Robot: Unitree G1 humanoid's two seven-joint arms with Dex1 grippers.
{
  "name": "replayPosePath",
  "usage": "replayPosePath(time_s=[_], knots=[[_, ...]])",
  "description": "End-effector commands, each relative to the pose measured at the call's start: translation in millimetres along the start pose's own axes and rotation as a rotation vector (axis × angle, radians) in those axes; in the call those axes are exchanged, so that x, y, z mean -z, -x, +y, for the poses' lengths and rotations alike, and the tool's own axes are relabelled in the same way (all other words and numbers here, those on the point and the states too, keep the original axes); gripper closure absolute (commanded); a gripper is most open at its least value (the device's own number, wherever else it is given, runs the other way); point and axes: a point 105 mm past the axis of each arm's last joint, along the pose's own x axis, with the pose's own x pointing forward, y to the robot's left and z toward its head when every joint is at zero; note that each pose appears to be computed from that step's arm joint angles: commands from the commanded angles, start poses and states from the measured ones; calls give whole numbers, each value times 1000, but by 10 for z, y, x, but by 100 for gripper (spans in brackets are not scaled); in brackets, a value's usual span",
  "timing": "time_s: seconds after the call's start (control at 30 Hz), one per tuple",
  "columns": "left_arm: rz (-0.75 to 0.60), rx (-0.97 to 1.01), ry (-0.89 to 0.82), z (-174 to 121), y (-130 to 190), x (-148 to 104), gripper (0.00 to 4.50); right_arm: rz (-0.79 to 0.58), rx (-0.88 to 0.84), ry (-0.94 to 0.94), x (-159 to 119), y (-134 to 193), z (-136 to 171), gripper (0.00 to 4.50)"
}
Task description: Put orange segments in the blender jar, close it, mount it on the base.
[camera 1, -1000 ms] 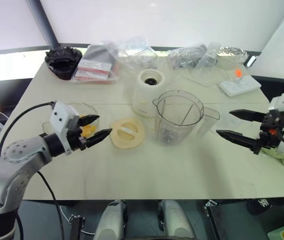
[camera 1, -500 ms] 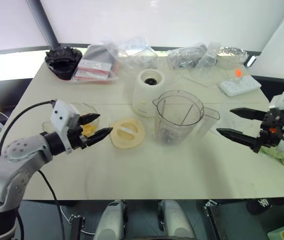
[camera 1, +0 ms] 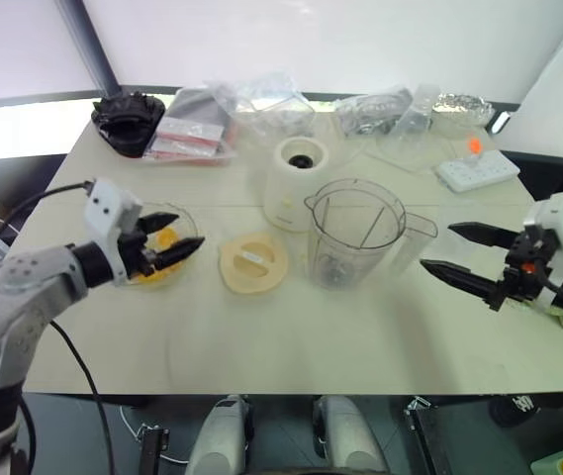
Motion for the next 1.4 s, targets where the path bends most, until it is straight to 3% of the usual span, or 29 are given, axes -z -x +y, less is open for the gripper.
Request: replayPosePath(time_s=[0.03, 0.13, 0.23, 0.4, 0.6, 0.8, 0.97, 1.23, 1.4], knots=[[23, -136, 83, 181, -96, -44, 100, -39, 14, 21, -59, 6, 71, 5], [38, -161, 186, 172, -219, -106, 100, -44, 16, 11, -33, -7, 150, 5], [178, -366, 312, 426, -302, 74, 100, -47, 16, 7, -30, -12, 207, 5], [228, -648, 582, 746, -310, 226, 100, -46, -18, 5, -75, -46, 264, 5], [261, -747, 709, 765, -359, 267, 100, -22, -29, 18, -93, -44, 234, 5], [306, -882, 777, 877, -272, 439, 100, -11, -39, 17, -92, -26, 268, 5], [370, -884, 776, 875, -361, 720, 100, -7, -35, 15, -52, -42, 282, 5], [379, -820, 729, 885, -648, 871, 100, -9, -6, 11, -25, -35, 318, 5], [371, -768, 671, 872, -859, 805, 100, -6, 18, 24, -32, -22, 293, 5]])
